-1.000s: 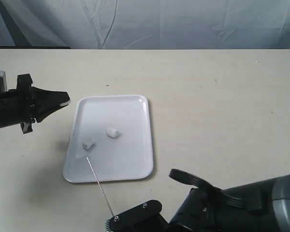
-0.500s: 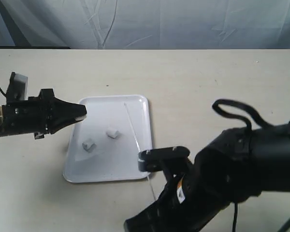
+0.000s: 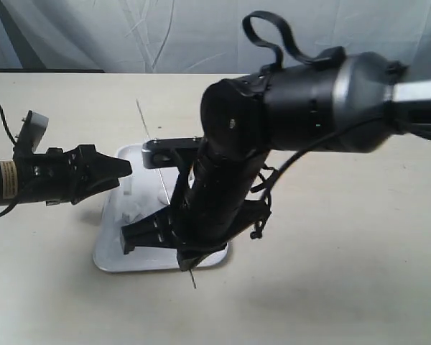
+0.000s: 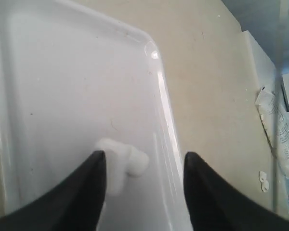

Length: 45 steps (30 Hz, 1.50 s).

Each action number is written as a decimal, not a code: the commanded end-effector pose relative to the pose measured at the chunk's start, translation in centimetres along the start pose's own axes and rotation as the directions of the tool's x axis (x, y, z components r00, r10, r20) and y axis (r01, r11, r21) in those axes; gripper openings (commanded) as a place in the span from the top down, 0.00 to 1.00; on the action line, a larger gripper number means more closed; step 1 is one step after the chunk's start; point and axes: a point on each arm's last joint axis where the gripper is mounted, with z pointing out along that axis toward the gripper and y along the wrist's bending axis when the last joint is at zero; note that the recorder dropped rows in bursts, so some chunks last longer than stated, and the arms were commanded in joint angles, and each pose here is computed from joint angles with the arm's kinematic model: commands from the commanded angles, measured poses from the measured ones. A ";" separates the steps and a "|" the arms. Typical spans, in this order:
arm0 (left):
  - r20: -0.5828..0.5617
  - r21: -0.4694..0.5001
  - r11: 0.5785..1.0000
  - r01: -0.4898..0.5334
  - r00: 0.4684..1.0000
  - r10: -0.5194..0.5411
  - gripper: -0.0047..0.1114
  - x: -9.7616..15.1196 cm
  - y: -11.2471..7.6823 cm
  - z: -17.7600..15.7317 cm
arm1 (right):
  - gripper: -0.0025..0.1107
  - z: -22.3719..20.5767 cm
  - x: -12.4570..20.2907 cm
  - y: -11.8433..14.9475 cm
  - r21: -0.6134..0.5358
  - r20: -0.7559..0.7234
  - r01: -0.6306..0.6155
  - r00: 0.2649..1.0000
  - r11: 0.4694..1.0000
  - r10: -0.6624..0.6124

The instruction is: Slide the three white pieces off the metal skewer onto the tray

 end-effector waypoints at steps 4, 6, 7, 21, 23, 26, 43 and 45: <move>-0.058 -0.025 0.998 -0.066 0.996 0.064 0.50 1.0 -0.9 1.2 | 0.99 4.1 -1.6 -1.1 0.121 -0.095 0.017 0.995 0.992 -0.006; -0.044 -0.016 0.997 -0.073 0.996 0.072 0.46 0.7 -1.4 0.9 | 0.99 4.7 -1.7 -1.4 0.134 -0.096 0.024 0.995 0.991 -0.011; -0.033 -0.005 0.996 -0.090 0.995 0.090 0.45 0.5 -1.9 0.6 | 0.99 4.9 -1.8 -1.4 0.133 -0.093 0.023 0.996 0.991 -0.010; -0.161 0.191 0.917 -0.350 0.911 0.381 0.46 0.9 -6.8 -4.5 | 0.52 1.2 -1.7 -0.4 0.092 -0.018 0.039 0.999 0.995 -0.038; -0.122 0.260 0.892 -0.370 0.903 0.411 0.46 0.6 -7.6 -6.1 | 0.52 -0.6 -1.2 -0.4 0.115 -0.016 0.068 0.998 0.991 -0.067; -0.073 0.202 0.894 -0.400 0.904 0.421 0.46 0.1 -8.7 -8.6 | 0.52 -3.8 -0.1 -0.3 0.130 -0.014 0.090 0.996 0.987 -0.089; 0.442 -0.006 0.528 -0.849 0.472 0.763 0.46 8.2 -21.4 -18.3 | 0.52 -18.9 8.7 8.2 0.146 0.690 0.378 0.624 0.914 -0.368; 0.471 -0.041 0.460 -0.887 0.389 0.792 0.46 9.6 -22.4 -19.0 | 0.52 -18.4 9.5 9.0 0.237 0.667 0.430 0.580 0.871 -0.468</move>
